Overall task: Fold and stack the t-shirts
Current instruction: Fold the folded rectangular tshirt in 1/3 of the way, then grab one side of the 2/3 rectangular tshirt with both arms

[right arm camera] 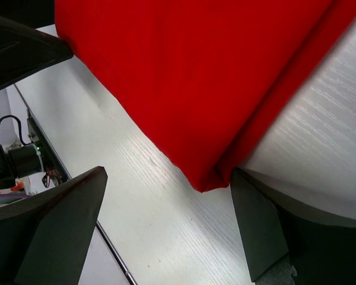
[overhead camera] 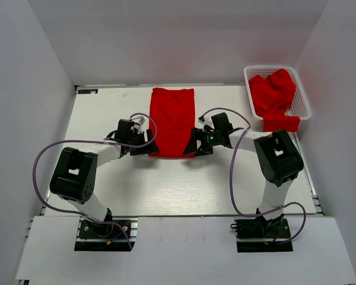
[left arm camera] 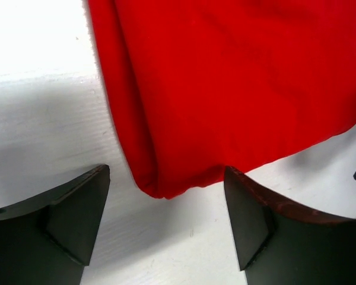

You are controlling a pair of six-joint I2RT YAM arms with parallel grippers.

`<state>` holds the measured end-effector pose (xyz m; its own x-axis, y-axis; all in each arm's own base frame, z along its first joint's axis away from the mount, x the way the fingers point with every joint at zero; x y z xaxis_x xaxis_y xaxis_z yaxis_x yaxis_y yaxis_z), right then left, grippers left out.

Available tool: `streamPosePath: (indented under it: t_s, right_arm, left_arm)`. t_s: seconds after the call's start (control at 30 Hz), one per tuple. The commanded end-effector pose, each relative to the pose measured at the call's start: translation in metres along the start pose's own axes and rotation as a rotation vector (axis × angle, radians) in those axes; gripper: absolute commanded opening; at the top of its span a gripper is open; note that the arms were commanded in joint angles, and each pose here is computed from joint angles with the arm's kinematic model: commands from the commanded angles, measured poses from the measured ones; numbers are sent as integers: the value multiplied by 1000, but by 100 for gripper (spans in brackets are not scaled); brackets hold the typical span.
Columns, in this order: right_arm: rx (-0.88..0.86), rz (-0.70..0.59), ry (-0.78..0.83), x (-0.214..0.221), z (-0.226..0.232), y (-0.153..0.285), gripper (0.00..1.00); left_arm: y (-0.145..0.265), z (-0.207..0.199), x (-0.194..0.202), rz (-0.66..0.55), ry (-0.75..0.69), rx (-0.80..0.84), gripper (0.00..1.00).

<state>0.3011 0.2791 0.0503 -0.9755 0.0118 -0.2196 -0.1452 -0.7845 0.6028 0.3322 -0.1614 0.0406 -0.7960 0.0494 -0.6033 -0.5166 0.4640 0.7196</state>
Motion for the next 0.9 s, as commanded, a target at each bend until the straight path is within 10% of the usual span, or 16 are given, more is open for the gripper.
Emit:
streamPosePath:
  t_s: [0.0,0.13,0.23,0.27,0.4,0.87]
  right_arm:
    - [32,-1,3,-1,-13,-10,90]
    - [47,-6,-1,0,-16,-12,90]
    - [62,-11,-17,0,-20,-13,65]
    - [64,-9,-26,2,-21,-14,36]
    - [79,-15,-42,3,-24,-12,0]
    - [44,23,38,59,13,49,0]
  left_arm:
    - [-4,2,21,56,-21,11,84]
    - [-6,-1,27,65,-19,43,51]
    - [-9,-7,34,81,-14,89,16]
    - [-9,-7,34,81,-14,89,2]
    - [-6,-9,38,84,-13,100,0]
    - [73,-69,45,9,15,299,0]
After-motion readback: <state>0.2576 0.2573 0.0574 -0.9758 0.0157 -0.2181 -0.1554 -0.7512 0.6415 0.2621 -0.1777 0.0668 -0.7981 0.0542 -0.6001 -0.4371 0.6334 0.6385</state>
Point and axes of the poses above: each gripper's point midway between its finger pads, its own y axis back along the fingers, its own z axis along the line the jaws close on, x = y × z, the point moved 1 cm from there along y, back along the fingers, and after that the axes turned 11 degrees about -y, right-handed, at the moved point
